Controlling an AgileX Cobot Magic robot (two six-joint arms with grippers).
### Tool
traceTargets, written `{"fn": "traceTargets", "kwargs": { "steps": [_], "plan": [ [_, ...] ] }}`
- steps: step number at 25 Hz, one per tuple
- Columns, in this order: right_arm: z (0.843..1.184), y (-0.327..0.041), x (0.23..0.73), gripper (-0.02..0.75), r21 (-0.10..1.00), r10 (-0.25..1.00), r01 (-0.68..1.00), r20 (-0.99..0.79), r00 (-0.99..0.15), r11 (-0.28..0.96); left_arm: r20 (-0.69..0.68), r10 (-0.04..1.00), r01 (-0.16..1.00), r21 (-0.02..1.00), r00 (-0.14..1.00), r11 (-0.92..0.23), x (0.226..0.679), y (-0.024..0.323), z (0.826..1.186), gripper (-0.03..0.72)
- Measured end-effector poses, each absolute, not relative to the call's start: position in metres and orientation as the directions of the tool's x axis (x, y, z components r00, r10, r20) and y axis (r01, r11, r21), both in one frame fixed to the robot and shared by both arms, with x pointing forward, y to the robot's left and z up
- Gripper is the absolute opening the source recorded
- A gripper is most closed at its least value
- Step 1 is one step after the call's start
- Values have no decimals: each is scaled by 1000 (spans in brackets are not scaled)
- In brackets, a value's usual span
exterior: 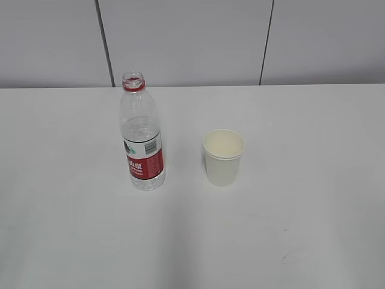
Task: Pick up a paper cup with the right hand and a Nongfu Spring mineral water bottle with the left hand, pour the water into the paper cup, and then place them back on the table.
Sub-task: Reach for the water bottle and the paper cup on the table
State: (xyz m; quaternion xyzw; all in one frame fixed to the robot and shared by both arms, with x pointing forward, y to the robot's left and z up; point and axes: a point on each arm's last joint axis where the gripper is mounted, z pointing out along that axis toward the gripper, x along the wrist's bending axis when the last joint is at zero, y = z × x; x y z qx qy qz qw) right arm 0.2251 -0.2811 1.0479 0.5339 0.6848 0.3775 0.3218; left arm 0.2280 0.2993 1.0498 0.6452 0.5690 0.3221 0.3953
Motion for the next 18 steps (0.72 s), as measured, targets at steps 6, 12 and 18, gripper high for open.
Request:
{"fn": "traceTargets", "kwargs": {
  "steps": [6,12,18],
  "plan": [
    [1048,-281,225,590,861,974,488,-38,-223,145,-34,989,480,877,145,-40,228,299,1050,436],
    [1048,-281,225,590,861,974,488,-38,-223,145,-33,989,480,877,144,-40,228,299,1050,436],
    [1052,-281,226,590,881,975,452,-41,-217,137,-46,987,445,895,154,-28,228,298,1055,436]
  ]
}}
